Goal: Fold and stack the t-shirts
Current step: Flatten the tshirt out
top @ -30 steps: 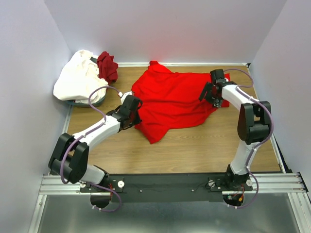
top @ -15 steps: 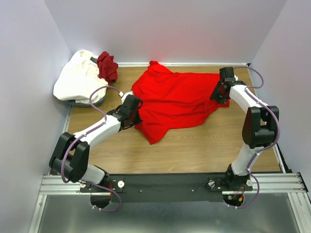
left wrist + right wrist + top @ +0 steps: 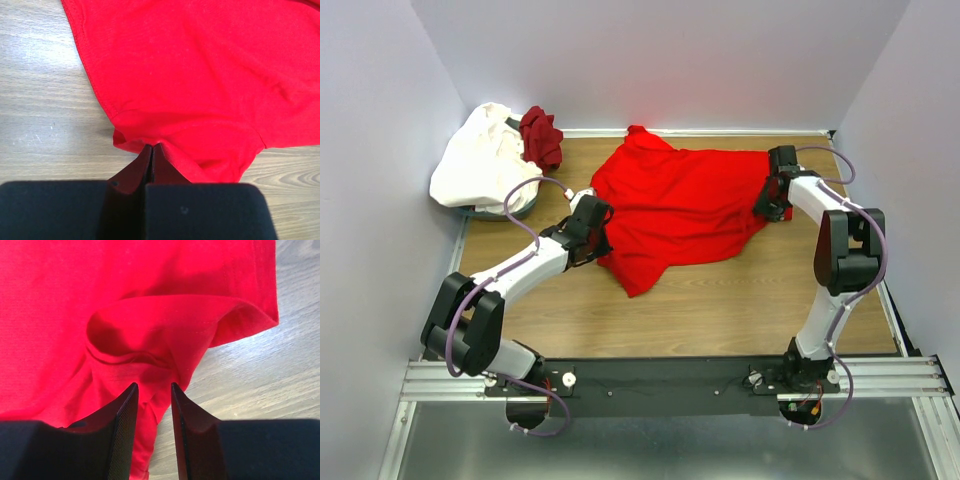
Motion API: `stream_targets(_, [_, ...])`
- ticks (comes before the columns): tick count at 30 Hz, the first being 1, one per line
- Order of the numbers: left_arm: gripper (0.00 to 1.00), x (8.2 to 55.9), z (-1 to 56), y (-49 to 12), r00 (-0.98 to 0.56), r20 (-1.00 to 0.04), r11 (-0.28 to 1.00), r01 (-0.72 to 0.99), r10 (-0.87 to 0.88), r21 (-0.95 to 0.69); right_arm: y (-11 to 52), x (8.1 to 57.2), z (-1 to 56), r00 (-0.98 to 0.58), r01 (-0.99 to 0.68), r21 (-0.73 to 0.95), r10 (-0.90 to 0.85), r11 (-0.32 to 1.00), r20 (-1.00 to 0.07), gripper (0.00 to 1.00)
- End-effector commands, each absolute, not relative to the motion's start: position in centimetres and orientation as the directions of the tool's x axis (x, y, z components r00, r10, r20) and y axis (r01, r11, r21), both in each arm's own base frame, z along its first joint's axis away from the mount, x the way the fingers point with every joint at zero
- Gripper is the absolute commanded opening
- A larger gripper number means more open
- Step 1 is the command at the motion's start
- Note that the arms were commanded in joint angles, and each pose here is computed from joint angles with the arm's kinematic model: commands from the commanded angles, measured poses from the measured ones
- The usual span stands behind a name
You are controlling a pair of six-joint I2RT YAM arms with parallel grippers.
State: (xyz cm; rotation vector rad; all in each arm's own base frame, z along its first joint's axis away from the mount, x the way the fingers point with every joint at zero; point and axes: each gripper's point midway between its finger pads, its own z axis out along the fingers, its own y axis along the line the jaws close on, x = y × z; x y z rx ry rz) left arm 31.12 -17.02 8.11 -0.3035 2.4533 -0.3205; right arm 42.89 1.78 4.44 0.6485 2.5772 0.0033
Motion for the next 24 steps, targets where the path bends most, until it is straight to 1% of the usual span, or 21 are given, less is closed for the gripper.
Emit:
stream_targets(1, [0.00, 31.4, 8.6, -16.8, -0.764, -0.578, 0.946, -0.130, -0.287, -0.298, 0.9, 42.5, 3.1, -0.784, 0.453, 0.095, 0.447, 0.886, -0.431, 0.40])
stream_targets(10, [0.00, 31.4, 8.5, -16.8, -0.765, -0.577, 0.947, -0.135, -0.287, -0.293, 0.4, 43.3, 2.3, -0.788, 0.444, 0.109, 0.445, 0.889, -0.426, 0.42])
stream_targets(17, [0.00, 31.5, 8.5, -16.8, -0.766, -0.575, 0.947, -0.136, -0.286, -0.291, 0.7, 44.3, 2.7, -0.779, 0.434, 0.142, 0.450, 0.890, -0.437, 0.41])
stream_targets(19, [0.00, 31.6, 8.4, -16.8, -0.767, -0.574, 0.947, -0.136, -0.286, -0.290, 0.8, 44.6, 2.9, -0.776, 0.432, 0.150, 0.452, 0.889, -0.441, 0.38])
stream_targets(22, [0.00, 31.6, 8.4, -16.9, -0.768, -0.574, 0.948, -0.137, -0.286, -0.289, 0.8, 44.8, 3.3, -0.770, 0.433, 0.151, 0.452, 0.889, -0.451, 0.25])
stream_targets(24, [0.00, 31.6, 8.3, -16.9, -0.769, -0.572, 0.948, -0.136, -0.285, -0.289, 0.6, 44.9, 3.5, -0.767, 0.434, 0.147, 0.450, 0.889, -0.457, 0.20])
